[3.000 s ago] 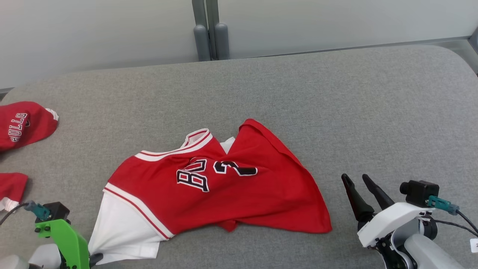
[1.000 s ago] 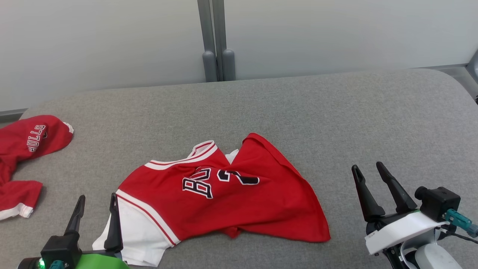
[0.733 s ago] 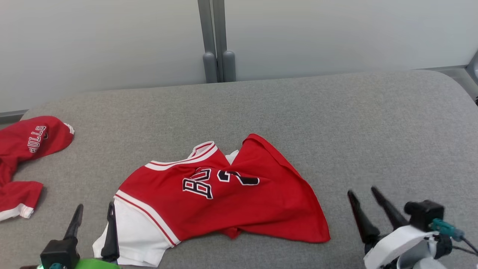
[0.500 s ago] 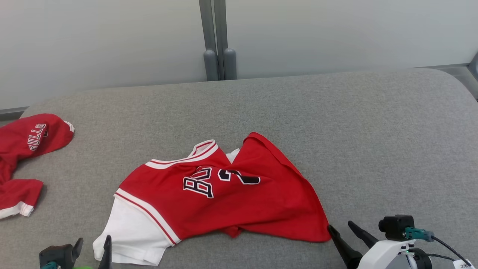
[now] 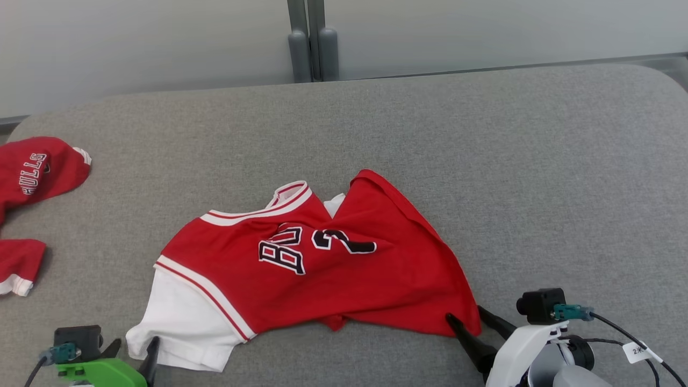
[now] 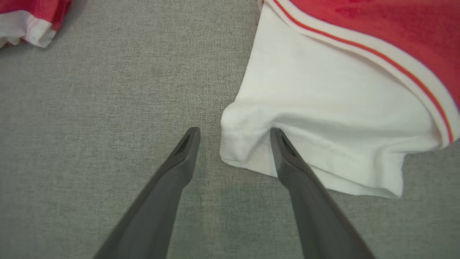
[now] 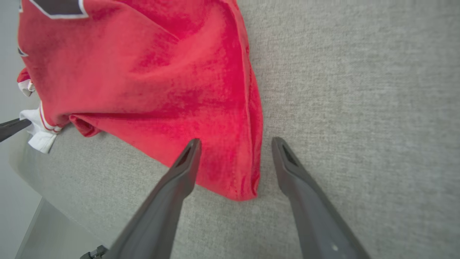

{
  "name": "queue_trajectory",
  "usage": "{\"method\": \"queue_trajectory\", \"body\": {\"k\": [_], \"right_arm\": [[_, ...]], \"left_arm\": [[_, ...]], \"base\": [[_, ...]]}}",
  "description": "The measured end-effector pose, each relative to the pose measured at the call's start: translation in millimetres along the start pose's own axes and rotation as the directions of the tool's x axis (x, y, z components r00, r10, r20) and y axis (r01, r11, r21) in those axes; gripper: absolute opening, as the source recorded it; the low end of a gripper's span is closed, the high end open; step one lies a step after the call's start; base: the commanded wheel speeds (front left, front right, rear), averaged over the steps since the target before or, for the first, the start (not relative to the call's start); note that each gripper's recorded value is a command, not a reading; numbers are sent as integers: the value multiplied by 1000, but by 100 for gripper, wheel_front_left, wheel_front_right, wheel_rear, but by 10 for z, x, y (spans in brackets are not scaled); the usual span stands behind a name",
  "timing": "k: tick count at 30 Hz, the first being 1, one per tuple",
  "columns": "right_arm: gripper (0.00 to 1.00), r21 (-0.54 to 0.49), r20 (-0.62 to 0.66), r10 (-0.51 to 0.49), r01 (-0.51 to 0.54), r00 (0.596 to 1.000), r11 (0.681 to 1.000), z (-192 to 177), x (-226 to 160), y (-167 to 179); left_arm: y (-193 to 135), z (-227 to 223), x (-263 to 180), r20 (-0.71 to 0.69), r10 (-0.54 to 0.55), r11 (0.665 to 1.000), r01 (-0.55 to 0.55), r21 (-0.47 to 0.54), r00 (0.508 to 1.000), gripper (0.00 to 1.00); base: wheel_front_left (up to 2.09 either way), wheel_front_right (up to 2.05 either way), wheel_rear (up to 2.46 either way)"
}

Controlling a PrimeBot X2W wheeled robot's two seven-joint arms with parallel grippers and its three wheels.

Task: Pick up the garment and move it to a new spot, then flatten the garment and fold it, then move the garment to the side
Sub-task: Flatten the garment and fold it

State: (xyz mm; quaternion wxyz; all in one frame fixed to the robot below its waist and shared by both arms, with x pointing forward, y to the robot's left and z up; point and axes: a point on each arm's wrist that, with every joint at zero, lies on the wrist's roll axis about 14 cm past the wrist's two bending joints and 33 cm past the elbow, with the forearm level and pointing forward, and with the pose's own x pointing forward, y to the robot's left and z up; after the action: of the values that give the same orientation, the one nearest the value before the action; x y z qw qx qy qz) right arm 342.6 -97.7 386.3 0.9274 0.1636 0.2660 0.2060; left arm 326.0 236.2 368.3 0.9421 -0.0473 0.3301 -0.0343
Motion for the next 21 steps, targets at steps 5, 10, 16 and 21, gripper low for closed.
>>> {"method": "queue_trajectory", "body": {"k": [5, 10, 16, 21], "right_arm": [[100, 9, -33, 17, -17, 999, 1000, -60, 65, 15], [0, 16, -52, 24, -23, 998, 1000, -101, 69, 16], [0, 51, -29, 53, -52, 998, 997, -72, 45, 109], [0, 72, 36, 79, -82, 996, 994, 108, -1, 152]], "left_arm": [[-37, -58, 78, -44, -30, 1000, 29, -6, 999, 100], [-27, -100, 88, -64, -38, 999, 37, -23, 997, 0], [-56, -33, 47, -35, -56, 998, 55, -20, 998, 0], [-102, 129, -4, 21, -79, 997, 79, 5, 997, 0]], "base": [[0, 0, 0], [0, 0, 0], [0, 0, 0], [0, 0, 0]]}}
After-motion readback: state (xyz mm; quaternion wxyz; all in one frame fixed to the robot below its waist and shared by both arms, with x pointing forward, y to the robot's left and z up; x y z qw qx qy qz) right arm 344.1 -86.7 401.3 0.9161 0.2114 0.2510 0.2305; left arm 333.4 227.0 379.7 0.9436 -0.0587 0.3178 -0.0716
